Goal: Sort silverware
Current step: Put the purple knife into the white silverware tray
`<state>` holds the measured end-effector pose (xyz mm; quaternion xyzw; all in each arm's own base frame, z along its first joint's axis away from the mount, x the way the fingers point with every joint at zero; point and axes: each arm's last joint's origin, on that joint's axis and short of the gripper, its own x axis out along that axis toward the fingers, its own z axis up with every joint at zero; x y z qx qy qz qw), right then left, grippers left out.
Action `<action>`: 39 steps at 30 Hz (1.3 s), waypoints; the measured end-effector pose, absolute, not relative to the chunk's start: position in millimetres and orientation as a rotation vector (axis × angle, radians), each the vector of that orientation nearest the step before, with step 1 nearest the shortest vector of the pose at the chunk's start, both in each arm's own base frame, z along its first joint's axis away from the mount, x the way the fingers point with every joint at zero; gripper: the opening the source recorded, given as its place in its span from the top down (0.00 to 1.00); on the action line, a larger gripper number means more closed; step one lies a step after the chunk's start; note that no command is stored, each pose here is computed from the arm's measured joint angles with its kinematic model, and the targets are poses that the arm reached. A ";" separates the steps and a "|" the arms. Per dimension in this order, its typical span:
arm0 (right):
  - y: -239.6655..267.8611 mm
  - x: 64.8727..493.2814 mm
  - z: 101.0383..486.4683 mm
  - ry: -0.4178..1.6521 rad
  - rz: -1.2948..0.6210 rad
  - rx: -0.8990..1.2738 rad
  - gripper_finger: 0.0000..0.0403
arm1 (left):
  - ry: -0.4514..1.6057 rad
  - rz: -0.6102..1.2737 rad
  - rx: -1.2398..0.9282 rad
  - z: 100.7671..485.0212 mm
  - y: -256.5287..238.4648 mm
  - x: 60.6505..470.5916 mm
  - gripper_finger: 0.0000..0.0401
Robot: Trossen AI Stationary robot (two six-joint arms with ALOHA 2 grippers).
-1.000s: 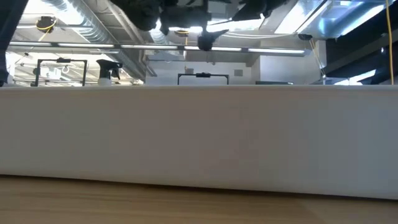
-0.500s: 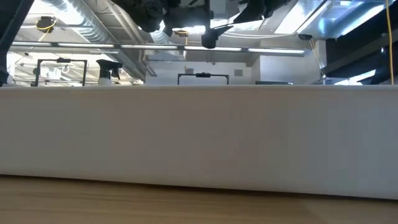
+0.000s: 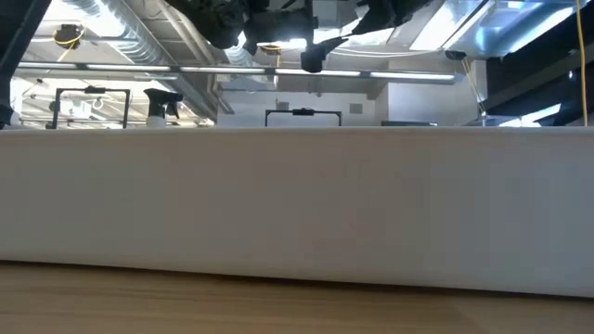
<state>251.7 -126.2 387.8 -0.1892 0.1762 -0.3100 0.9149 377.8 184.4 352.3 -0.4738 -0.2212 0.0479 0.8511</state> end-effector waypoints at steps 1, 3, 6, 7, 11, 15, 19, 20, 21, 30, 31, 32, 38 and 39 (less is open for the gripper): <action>-126.3 251.6 387.8 0.363 -0.638 -0.389 0.85 | -0.466 0.101 -0.998 352.3 184.7 377.7 0.16; -126.3 251.6 387.8 0.362 -0.637 -0.389 0.85 | -0.467 0.102 -0.999 352.3 184.8 377.6 0.16; -126.3 251.7 387.8 0.362 -0.637 -0.388 0.85 | -0.473 0.115 -1.001 352.1 185.1 377.7 0.18; -126.3 251.7 387.8 0.362 -0.636 -0.388 0.85 | -0.469 0.125 -1.001 351.4 185.4 377.8 0.19; -126.1 251.7 387.7 0.361 -0.630 -0.387 0.85 | -0.467 0.158 -0.998 350.0 186.3 377.9 0.24; -126.1 251.7 387.6 0.362 -0.630 -0.386 0.85 | -0.476 0.177 -0.990 350.1 186.8 377.5 0.28; -126.1 251.7 387.3 0.365 -0.629 -0.385 0.85 | -0.477 0.175 -0.989 350.3 186.7 377.5 0.32; -126.1 251.7 387.3 0.365 -0.629 -0.385 0.85 | -0.476 0.172 -0.988 350.3 186.6 377.5 0.32; -126.0 251.6 387.4 0.364 -0.629 -0.385 0.85 | -0.474 0.169 -0.988 350.4 186.5 377.5 0.33; -125.7 251.4 389.1 0.352 -0.630 -0.386 0.85 | -0.483 0.158 -0.953 352.0 186.4 376.8 0.60; -125.6 251.3 389.1 0.352 -0.630 -0.386 0.85 | -0.483 0.158 -0.954 351.9 186.6 376.9 0.63; -125.6 251.3 389.1 0.352 -0.629 -0.386 0.85 | -0.483 0.158 -0.954 351.9 186.6 376.9 0.67; -125.5 251.2 389.0 0.353 -0.627 -0.385 0.85 | -0.481 0.158 -0.948 351.9 186.6 376.9 0.86; -125.5 251.2 389.0 0.353 -0.627 -0.385 0.85 | -0.478 0.155 -0.947 351.7 186.6 377.0 0.89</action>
